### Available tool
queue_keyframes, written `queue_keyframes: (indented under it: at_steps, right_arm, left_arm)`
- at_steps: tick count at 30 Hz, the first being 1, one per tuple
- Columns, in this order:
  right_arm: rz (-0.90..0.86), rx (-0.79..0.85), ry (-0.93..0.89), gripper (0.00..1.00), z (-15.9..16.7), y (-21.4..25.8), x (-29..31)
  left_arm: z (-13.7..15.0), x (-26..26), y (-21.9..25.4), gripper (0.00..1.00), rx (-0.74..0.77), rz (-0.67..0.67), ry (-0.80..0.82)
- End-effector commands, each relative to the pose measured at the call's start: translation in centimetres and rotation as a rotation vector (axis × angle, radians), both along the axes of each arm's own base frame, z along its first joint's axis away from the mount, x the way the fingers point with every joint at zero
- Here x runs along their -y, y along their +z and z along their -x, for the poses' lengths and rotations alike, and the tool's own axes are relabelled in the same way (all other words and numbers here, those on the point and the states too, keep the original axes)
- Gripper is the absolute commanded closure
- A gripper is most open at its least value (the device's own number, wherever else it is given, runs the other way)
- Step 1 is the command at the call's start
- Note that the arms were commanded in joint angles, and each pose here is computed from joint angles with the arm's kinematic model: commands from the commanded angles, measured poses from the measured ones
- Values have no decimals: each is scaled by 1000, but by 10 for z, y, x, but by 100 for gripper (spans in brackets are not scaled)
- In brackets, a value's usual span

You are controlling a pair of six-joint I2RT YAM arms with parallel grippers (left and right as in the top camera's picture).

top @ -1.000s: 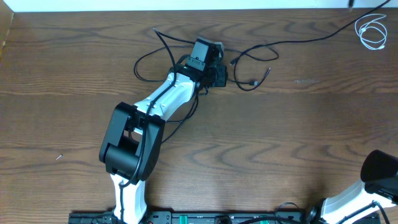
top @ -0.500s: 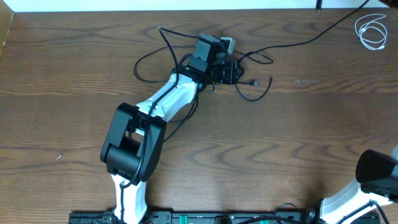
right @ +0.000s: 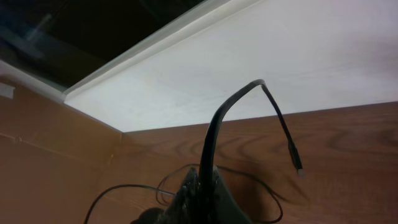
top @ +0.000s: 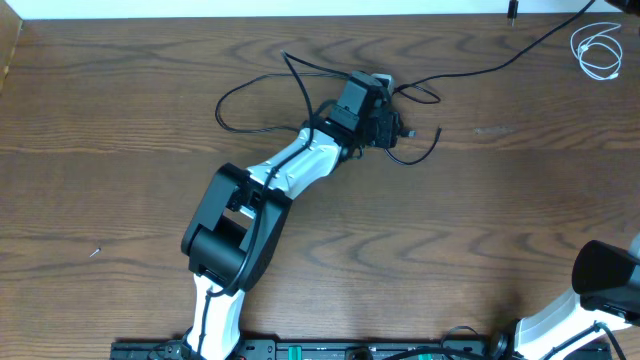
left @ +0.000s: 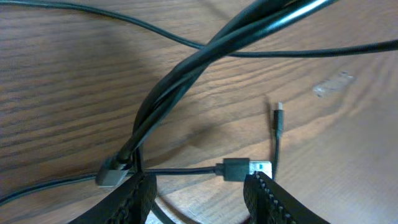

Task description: Untangle cables

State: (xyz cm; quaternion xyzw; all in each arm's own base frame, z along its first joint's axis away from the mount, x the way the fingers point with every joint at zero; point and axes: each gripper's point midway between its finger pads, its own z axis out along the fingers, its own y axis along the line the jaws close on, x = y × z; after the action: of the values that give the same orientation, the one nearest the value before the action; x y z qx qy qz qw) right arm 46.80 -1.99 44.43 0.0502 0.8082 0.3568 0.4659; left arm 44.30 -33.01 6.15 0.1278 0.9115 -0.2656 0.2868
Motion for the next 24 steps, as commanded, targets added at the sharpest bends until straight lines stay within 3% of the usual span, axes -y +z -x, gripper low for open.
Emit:
queue_keyframes:
  at_steps: [1, 7, 16, 20, 23, 24]
  right_arm:
    - [24, 51, 15, 99, 12, 18, -7]
    - [17, 54, 29, 99, 13, 19, -9]
    - [21, 53, 30, 99, 13, 18, -8]
    - [23, 61, 30, 99, 13, 20, -8]
    - [22, 116, 42, 99, 11, 33, -8]
    - [9, 143, 53, 99, 12, 41, -8]
  left_arm:
    - [-11, -16, -14, 49, 24, -89, 130]
    - [-20, -34, -25, 49, 17, -134, 285]
    - [-18, -30, -46, 50, -2, -144, 274]
    - [-20, -31, -45, 61, 5, -139, 277]
    - [-21, -36, -46, 81, 4, -154, 289]
    - [-21, -40, -48, 92, 2, -171, 302]
